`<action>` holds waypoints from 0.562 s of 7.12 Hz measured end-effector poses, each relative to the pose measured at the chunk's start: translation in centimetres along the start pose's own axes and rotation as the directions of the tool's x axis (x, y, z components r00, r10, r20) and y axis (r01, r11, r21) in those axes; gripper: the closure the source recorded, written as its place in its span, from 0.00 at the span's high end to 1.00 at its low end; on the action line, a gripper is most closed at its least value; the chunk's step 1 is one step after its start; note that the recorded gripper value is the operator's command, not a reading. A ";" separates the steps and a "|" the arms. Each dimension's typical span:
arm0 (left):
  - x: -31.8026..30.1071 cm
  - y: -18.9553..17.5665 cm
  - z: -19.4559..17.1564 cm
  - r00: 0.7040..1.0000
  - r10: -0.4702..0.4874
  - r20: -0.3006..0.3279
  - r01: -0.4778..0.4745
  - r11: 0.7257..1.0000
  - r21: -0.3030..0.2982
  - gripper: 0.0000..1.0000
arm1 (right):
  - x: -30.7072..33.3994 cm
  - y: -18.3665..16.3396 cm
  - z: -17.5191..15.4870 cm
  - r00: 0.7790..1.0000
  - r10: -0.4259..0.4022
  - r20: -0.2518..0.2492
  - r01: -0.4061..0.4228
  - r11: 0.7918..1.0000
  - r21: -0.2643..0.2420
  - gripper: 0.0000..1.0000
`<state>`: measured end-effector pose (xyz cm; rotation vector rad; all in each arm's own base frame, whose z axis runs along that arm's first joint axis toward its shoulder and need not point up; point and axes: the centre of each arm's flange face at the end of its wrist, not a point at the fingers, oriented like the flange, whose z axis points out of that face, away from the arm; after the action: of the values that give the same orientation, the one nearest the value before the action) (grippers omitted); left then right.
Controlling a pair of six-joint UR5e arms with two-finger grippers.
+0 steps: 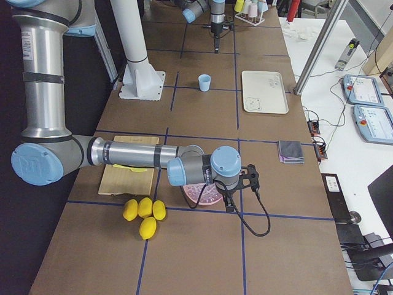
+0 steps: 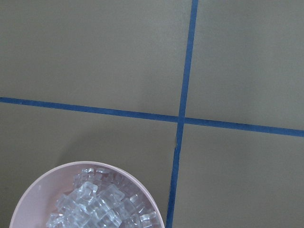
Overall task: Mash ice and strawberries in cup
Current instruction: 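Withdraw the empty left gripper away from the cup toward its side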
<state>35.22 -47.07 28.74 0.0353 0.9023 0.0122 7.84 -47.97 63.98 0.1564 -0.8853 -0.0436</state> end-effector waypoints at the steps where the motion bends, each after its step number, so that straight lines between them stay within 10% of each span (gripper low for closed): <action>1: -4.6 -0.5 -0.4 0.999 0.028 0.019 -0.027 0.999 -0.019 1.00 | -0.3 0.0 -0.1 1.000 0.012 -0.008 -0.012 1.000 -0.013 0.99; 4: -18.5 -1.2 -1.7 0.987 0.132 0.096 -0.127 0.991 -0.051 1.00 | -1.2 0.5 -0.5 0.997 0.007 -0.077 -0.010 0.999 -0.034 0.99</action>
<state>22.40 -48.67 42.14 0.0530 0.7993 0.1505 7.48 -47.31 62.83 0.1216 -0.8078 -0.0442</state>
